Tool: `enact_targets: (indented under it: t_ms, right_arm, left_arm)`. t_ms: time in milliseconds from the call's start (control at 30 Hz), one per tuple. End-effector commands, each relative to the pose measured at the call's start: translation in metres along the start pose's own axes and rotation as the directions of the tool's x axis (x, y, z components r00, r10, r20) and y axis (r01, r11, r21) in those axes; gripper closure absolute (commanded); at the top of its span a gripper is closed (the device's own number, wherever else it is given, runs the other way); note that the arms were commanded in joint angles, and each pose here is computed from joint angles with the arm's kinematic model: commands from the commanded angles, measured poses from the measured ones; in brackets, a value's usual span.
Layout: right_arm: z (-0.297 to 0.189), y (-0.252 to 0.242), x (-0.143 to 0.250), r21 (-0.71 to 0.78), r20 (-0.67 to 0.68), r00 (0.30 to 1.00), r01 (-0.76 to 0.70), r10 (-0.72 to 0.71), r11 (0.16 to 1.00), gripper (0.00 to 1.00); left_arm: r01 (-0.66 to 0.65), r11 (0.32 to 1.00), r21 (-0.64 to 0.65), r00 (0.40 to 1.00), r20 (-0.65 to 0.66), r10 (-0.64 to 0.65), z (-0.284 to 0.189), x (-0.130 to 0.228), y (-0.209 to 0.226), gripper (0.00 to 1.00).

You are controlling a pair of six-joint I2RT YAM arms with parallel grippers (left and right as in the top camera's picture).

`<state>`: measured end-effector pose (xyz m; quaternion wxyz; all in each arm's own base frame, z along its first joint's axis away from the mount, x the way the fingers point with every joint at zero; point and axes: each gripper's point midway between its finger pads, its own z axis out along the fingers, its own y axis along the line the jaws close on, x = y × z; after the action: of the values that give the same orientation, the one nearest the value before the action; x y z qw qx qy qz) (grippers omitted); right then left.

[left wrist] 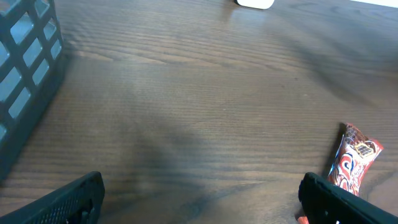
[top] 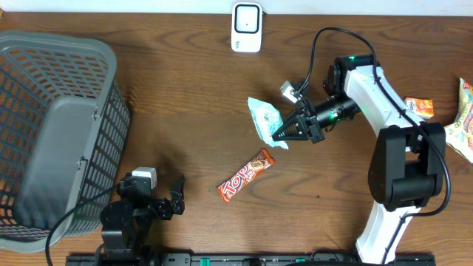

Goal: Scan the item barcode

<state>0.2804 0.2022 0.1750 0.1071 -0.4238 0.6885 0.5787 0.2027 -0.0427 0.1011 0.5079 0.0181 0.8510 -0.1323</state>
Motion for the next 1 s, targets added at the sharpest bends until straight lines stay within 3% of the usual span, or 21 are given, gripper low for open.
enact_targets:
  t_ms: [0,500,800,967]
  right_arm:
    - [0.005,0.001,-0.003,-0.015,0.016,1.000,0.026,-0.026,1.000,0.99]
    - [0.005,-0.012,-0.004,0.018,0.011,1.000,0.026,-0.027,0.999,0.99]
    - [0.002,-0.051,-0.007,0.145,-0.003,0.995,-0.099,0.101,0.984,0.99]
    - [-0.006,-0.085,0.000,0.303,-0.022,0.968,-0.233,0.251,0.924,0.99]
  left_arm:
    - [-0.003,1.000,0.007,1.000,-0.020,0.003,0.002,0.007,0.000,0.00]
    - [-0.003,1.000,0.007,1.000,-0.020,0.003,0.002,0.007,0.000,0.00]
    - [-0.004,1.000,0.007,1.000,-0.020,0.004,0.002,0.007,0.000,0.00]
    - [-0.004,1.000,0.007,1.000,-0.020,0.004,0.002,0.007,0.000,0.00]
